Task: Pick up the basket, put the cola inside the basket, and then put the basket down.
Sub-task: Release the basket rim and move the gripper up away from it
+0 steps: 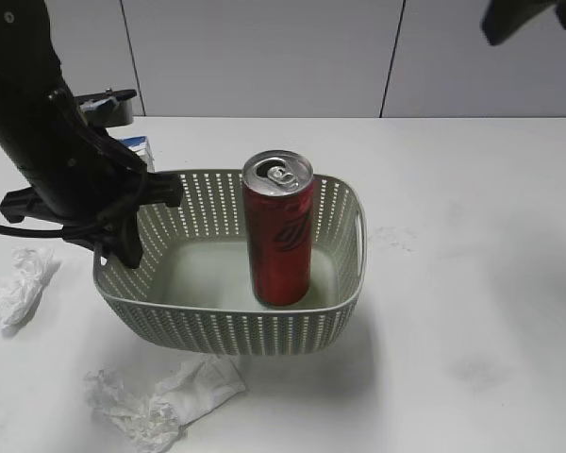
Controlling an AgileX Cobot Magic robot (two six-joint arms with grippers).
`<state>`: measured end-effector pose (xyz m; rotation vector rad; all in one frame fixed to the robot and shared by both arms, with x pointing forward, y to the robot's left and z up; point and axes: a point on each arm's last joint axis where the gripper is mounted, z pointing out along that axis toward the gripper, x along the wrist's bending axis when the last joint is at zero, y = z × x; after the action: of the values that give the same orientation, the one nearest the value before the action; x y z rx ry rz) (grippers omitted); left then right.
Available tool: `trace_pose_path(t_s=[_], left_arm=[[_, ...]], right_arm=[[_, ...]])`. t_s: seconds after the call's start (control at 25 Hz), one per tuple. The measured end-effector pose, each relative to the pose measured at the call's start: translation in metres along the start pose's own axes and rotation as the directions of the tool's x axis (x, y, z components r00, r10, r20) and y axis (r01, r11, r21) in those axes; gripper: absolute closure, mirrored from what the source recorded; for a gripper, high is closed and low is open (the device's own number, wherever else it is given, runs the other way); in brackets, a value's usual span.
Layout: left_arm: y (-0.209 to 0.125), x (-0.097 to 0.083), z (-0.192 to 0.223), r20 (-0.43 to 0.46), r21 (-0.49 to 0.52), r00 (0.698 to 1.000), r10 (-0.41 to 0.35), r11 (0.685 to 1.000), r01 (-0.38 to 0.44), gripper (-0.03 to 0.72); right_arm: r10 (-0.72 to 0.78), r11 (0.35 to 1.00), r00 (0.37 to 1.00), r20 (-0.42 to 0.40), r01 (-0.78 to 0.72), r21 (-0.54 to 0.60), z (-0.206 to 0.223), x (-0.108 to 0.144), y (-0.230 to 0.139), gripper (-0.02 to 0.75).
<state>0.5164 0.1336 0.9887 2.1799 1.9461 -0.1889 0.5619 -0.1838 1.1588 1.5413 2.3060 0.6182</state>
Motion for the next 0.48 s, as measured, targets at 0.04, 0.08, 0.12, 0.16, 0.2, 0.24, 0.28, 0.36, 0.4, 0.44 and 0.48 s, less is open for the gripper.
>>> trace_pose_path(t_s=[0.04, 0.08, 0.12, 0.16, 0.2, 0.24, 0.28, 0.36, 0.4, 0.44, 0.48], left_arm=[[0.000, 0.000, 0.000, 0.000, 0.000, 1.000, -0.005, 1.000, 0.005, 0.692], [0.000, 0.000, 0.000, 0.000, 0.000, 1.000, -0.009, 1.000, 0.009, 0.692], [0.000, 0.000, 0.000, 0.000, 0.000, 1.000, -0.011, 1.000, 0.011, 0.692], [0.000, 0.000, 0.000, 0.000, 0.000, 1.000, -0.014, 1.000, 0.014, 0.692], [0.000, 0.000, 0.000, 0.000, 0.000, 1.000, -0.016, 1.000, 0.016, 0.692], [0.000, 0.000, 0.000, 0.000, -0.001, 1.000, -0.016, 1.000, 0.016, 0.692], [0.000, 0.000, 0.000, 0.001, -0.002, 1.000, -0.016, 1.000, 0.016, 0.692], [0.001, -0.001, -0.001, 0.003, -0.007, 1.000, -0.017, 1.000, 0.017, 0.692], [0.002, -0.001, -0.002, 0.005, -0.012, 1.000, -0.017, 1.000, 0.018, 0.692], [0.003, -0.002, -0.003, 0.007, -0.019, 1.000, -0.017, 1.000, 0.017, 0.692], [0.005, -0.003, -0.005, 0.010, -0.027, 1.000, -0.017, 0.999, 0.017, 0.692]], right_arm=[[0.037, 0.999, 0.999, 0.021, -0.037, 0.008, 0.000, -0.014, -0.004, 0.115], [0.068, 0.997, 0.997, 0.042, -0.069, 0.022, 0.001, -0.025, -0.010, 0.123], [0.091, 0.995, 0.994, 0.059, -0.093, 0.036, 0.001, -0.034, -0.016, 0.132], [0.113, 0.992, 0.991, 0.075, -0.117, 0.049, 0.002, -0.043, -0.023, 0.135], [0.130, 0.989, 0.988, 0.084, -0.135, 0.052, -0.001, -0.048, -0.028, 0.139], [0.141, 0.988, 0.986, 0.090, -0.146, 0.055, -0.004, -0.051, -0.034, 0.142], [0.149, 0.986, 0.984, 0.095, -0.155, 0.058, -0.006, -0.052, -0.039, 0.144], [0.155, 0.986, 0.983, 0.095, -0.160, 0.050, -0.017, -0.050, -0.052, 0.144], [0.159, 0.986, 0.983, 0.089, -0.163, 0.044, -0.023, -0.048, -0.059, 0.144], [0.163, 0.985, 0.983, 0.083, -0.166, 0.038, -0.026, -0.045, -0.068, 0.144], [0.167, 0.986, 0.983, 0.078, -0.168, 0.015, -0.034, -0.042, -0.077, 0.144]])
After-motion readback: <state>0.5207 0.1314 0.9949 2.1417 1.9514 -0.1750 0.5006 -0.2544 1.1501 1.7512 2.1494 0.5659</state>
